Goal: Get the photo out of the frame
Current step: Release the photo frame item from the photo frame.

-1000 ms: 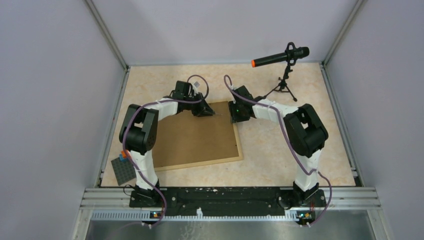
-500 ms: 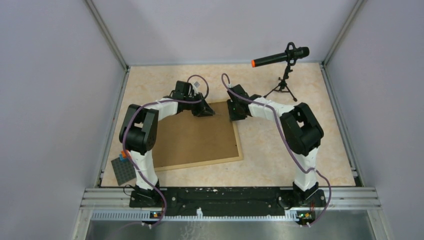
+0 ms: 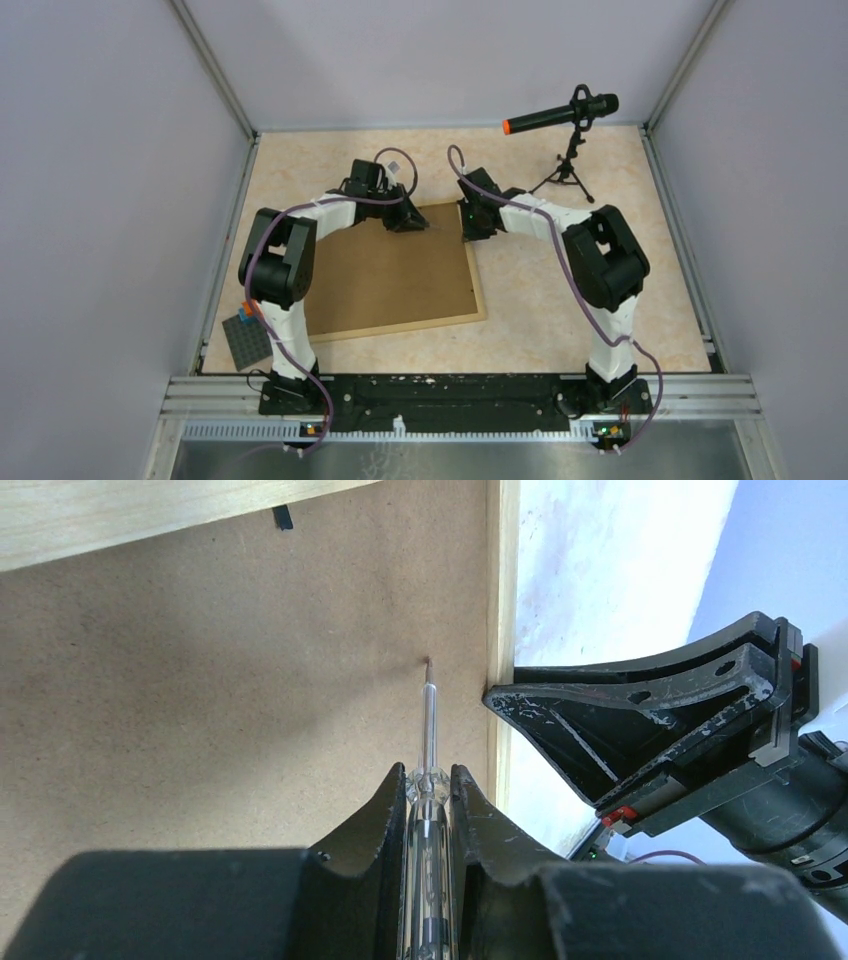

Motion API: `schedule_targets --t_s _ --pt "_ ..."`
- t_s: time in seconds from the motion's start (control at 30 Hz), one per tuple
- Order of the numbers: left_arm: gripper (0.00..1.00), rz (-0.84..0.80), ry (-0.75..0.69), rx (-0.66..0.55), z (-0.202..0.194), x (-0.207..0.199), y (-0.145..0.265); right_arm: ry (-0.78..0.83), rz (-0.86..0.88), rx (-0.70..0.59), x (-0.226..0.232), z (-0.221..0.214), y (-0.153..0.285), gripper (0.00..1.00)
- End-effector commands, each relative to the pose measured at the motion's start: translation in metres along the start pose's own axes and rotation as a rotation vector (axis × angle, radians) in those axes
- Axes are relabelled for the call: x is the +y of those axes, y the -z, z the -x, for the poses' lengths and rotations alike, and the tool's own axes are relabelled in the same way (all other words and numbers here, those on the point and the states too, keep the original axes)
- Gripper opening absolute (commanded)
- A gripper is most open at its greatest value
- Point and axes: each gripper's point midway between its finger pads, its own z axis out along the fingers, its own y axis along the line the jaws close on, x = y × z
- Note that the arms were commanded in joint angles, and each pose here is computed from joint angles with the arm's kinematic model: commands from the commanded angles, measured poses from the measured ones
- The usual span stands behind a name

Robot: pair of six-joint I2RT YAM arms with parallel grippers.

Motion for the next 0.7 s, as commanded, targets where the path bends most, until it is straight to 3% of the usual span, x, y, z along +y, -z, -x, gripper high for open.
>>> schedule_targets --t_s 0.0,0.53,0.63,0.67 --pt "0.00 0.033 -0.056 -0.032 0.014 0.002 -0.001 0.004 -0.156 0.137 -0.053 -0.041 -0.010 0.00" --pt "0.00 -0.015 -0.219 -0.055 0.040 -0.022 -0.016 -0.162 -0.289 0.028 -0.119 0.004 -0.004 0.00" --pt "0.00 -0.039 -0.239 -0.043 0.035 -0.027 -0.012 -0.193 -0.184 0.040 -0.106 0.006 -0.002 0.00" --pt "0.00 -0.057 -0.244 -0.035 0.032 -0.030 -0.010 -0.191 -0.119 0.043 -0.095 0.006 0.001 0.09"
